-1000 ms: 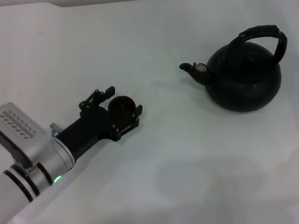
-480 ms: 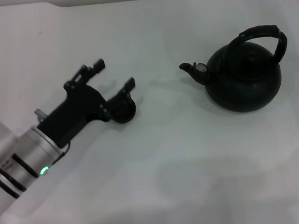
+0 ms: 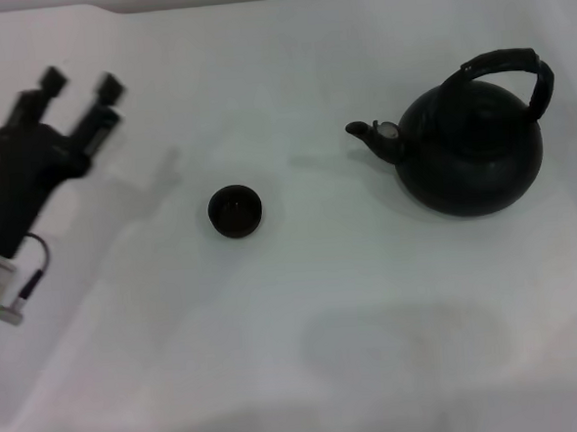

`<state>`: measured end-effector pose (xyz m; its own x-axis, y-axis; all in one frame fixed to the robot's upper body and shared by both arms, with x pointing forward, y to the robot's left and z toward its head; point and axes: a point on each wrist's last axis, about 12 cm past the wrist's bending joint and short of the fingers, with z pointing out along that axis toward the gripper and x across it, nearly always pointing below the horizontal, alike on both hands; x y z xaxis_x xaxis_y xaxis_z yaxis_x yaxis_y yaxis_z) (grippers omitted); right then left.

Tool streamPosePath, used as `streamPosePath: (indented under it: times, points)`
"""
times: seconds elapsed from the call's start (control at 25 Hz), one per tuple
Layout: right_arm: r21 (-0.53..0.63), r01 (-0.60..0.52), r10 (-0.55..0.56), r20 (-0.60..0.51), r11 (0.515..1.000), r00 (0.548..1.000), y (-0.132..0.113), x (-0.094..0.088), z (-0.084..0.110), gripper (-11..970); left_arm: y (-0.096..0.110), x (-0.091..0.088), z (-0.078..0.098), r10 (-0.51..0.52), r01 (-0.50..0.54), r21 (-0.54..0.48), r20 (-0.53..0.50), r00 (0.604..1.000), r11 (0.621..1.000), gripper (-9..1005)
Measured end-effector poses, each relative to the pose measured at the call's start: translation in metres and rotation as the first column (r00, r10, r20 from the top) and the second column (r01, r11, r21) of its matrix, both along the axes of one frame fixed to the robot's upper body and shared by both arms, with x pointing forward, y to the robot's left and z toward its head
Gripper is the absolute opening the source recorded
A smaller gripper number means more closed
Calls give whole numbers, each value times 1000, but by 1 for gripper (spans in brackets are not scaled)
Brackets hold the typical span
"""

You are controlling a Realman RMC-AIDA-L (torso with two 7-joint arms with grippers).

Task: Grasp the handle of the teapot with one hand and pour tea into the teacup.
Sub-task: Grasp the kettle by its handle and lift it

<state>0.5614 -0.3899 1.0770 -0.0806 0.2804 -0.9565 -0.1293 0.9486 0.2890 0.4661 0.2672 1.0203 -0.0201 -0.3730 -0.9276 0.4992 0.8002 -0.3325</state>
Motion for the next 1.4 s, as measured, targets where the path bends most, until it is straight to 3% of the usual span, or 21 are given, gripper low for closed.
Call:
streamPosePath:
  times: [0.28, 0.48, 0.8, 1.12, 1.4]
  points:
    - [-109, -81, 70, -99, 991, 993, -10, -6, 46, 751, 38, -5, -2, 219, -226, -141, -65, 974, 964, 830]
    - [-180, -136, 106, -170, 974, 980, -7, -19, 83, 751, 56, -13, -6, 336, -346, -154, -89, 938, 925, 829]
    - [-165, -218, 150, -350, 962, 925, 10, -33, 115, 753, 72, -17, -10, 446, -461, -157, -122, 887, 874, 828]
    - [-371, -213, 72, -359, 904, 930, 37, -63, 122, 750, 86, -18, -11, 536, -552, -158, -132, 834, 819, 829]
    - [-296, -232, 88, -429, 927, 899, 55, -84, 116, 748, 95, -18, -11, 597, -611, -150, -131, 792, 778, 829]
